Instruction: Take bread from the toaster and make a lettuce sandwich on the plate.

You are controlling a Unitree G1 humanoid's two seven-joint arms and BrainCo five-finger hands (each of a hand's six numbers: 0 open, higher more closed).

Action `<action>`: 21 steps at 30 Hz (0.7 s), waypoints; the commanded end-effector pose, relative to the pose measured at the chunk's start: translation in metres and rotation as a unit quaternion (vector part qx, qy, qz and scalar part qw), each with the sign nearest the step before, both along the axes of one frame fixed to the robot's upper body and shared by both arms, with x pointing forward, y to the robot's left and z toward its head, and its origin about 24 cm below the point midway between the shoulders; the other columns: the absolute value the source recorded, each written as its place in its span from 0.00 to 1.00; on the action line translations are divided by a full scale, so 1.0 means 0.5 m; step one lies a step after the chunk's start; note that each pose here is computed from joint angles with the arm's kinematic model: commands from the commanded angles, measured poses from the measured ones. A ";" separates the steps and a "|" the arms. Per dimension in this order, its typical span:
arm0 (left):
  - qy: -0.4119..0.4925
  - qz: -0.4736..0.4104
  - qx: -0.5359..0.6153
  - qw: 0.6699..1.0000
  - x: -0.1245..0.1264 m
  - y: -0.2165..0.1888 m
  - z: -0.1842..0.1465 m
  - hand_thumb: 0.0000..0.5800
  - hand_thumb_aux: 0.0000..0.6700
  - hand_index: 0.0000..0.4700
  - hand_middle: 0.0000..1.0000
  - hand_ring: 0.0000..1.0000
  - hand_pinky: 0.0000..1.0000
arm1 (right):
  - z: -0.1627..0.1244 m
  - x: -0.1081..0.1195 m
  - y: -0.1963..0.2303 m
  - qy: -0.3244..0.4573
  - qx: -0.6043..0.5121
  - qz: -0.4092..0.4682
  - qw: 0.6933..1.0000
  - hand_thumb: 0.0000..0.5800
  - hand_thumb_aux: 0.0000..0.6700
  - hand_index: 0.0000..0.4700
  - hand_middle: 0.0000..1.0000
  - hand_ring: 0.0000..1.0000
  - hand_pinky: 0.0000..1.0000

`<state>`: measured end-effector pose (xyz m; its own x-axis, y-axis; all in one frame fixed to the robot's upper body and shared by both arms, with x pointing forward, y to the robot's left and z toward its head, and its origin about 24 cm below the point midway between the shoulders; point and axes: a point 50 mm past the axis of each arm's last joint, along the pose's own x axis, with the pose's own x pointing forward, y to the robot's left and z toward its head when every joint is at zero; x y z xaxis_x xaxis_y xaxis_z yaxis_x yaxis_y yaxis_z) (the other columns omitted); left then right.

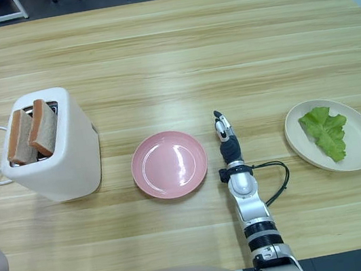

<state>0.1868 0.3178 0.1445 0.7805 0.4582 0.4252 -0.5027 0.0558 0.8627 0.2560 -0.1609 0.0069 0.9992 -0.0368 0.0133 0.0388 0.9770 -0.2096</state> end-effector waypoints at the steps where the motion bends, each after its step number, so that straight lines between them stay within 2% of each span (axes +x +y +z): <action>1: -0.002 -0.047 -0.012 0.999 0.007 -0.036 -0.001 0.00 0.00 0.00 0.00 0.00 0.00 | -0.011 -0.005 -0.005 0.016 -0.003 -0.006 1.000 0.00 0.00 0.00 0.00 0.00 0.00; 7: 0.026 -0.113 -0.067 0.991 0.010 -0.096 -0.032 0.00 0.00 0.00 0.00 0.00 0.00 | -0.016 -0.005 -0.005 0.020 -0.004 -0.006 1.000 0.00 0.00 0.00 0.00 0.00 0.00; 17: 0.095 -0.075 -0.071 0.990 0.005 -0.073 -0.079 0.00 0.00 0.00 0.00 0.00 0.00 | -0.016 -0.006 -0.013 0.023 -0.008 -0.010 1.000 0.00 0.00 0.00 0.00 0.00 0.00; 18: 0.096 -0.077 -0.071 0.990 0.005 -0.074 -0.080 0.09 0.05 0.05 0.00 0.00 0.00 | -0.016 -0.007 -0.014 0.023 -0.008 -0.010 1.000 0.00 0.00 0.00 0.00 0.00 0.00; 21: 0.098 -0.088 -0.071 0.989 0.005 -0.082 -0.082 0.50 0.29 0.29 0.00 0.00 0.00 | -0.016 -0.006 -0.013 0.024 -0.008 -0.009 1.000 0.00 0.00 0.00 0.00 0.00 0.00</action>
<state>0.1906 0.2787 0.1103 0.9000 0.3655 0.2375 -0.3417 0.2532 0.9051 0.2548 -0.1653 0.0015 0.9987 -0.0499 -0.0139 0.0456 0.9742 -0.2209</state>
